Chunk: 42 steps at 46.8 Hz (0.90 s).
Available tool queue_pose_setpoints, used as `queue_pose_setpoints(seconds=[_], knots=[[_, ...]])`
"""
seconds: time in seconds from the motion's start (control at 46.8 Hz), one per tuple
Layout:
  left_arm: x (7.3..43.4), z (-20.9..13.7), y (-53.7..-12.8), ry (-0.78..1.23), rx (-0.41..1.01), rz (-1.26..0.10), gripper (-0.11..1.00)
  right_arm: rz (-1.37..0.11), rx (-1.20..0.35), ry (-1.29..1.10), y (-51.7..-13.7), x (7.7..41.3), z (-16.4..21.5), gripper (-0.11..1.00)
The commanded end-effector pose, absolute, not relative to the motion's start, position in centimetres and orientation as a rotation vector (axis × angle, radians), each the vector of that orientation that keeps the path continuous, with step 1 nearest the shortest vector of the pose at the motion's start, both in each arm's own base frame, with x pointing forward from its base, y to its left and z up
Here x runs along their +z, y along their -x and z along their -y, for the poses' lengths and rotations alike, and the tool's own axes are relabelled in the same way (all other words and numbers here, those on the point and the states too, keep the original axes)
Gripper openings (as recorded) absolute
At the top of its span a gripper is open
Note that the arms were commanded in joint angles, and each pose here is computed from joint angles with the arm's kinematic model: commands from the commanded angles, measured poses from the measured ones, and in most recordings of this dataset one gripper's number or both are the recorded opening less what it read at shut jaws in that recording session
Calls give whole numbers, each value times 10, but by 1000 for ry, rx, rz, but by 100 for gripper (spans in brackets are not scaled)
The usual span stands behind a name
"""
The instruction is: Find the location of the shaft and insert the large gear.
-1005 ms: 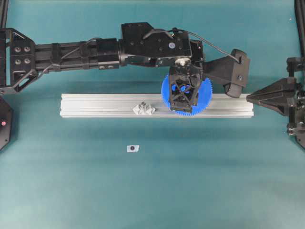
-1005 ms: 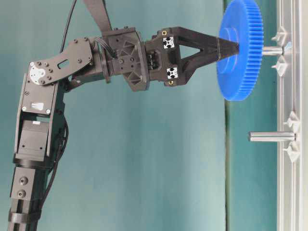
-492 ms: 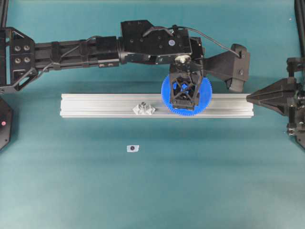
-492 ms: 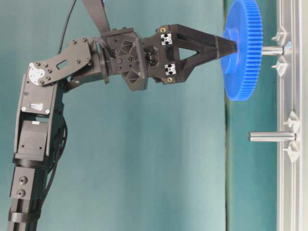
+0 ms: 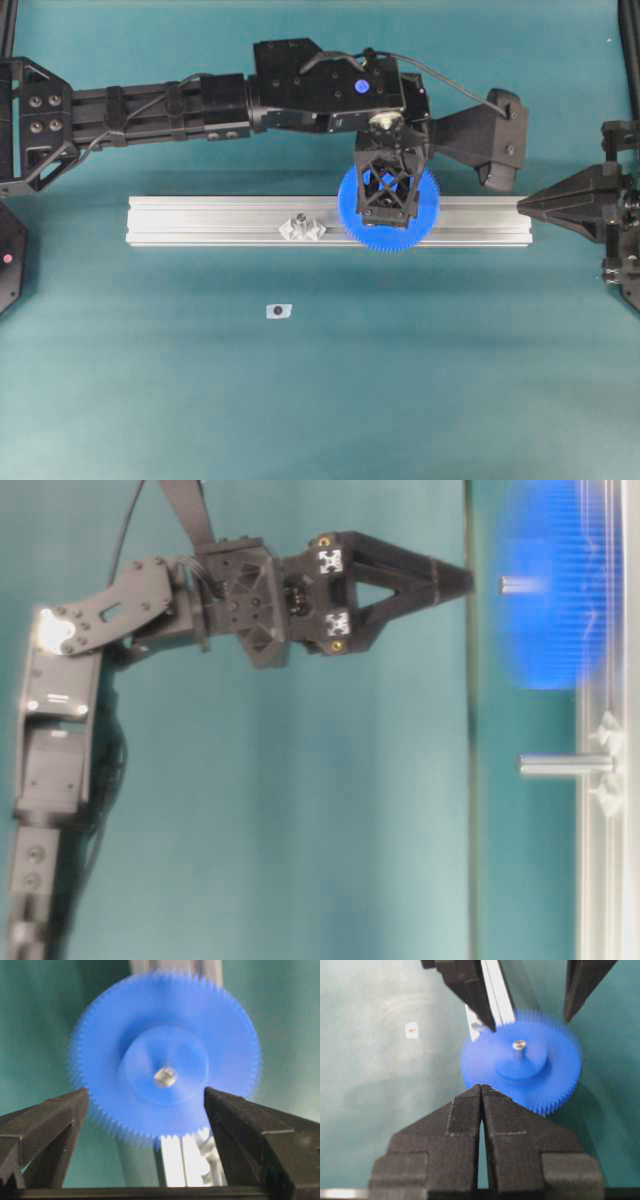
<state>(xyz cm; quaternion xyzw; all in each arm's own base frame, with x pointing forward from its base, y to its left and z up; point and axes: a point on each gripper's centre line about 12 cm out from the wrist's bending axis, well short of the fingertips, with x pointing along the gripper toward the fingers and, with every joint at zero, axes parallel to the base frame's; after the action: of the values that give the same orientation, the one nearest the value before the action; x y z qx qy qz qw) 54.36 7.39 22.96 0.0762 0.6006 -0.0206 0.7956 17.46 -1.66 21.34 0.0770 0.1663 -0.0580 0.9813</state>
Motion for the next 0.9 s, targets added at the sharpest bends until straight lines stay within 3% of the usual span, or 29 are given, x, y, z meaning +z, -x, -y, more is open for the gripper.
queue_pose_setpoints(seconds=[0.0, 0.877], knots=[[256, -68, -545, -174, -41, -1243, 93, -325, -120, -167, -176, 217, 17, 1], [263, -65, -551, -174, -43, -1223, 93, -328, -120, -167, -176, 216, 17, 1]])
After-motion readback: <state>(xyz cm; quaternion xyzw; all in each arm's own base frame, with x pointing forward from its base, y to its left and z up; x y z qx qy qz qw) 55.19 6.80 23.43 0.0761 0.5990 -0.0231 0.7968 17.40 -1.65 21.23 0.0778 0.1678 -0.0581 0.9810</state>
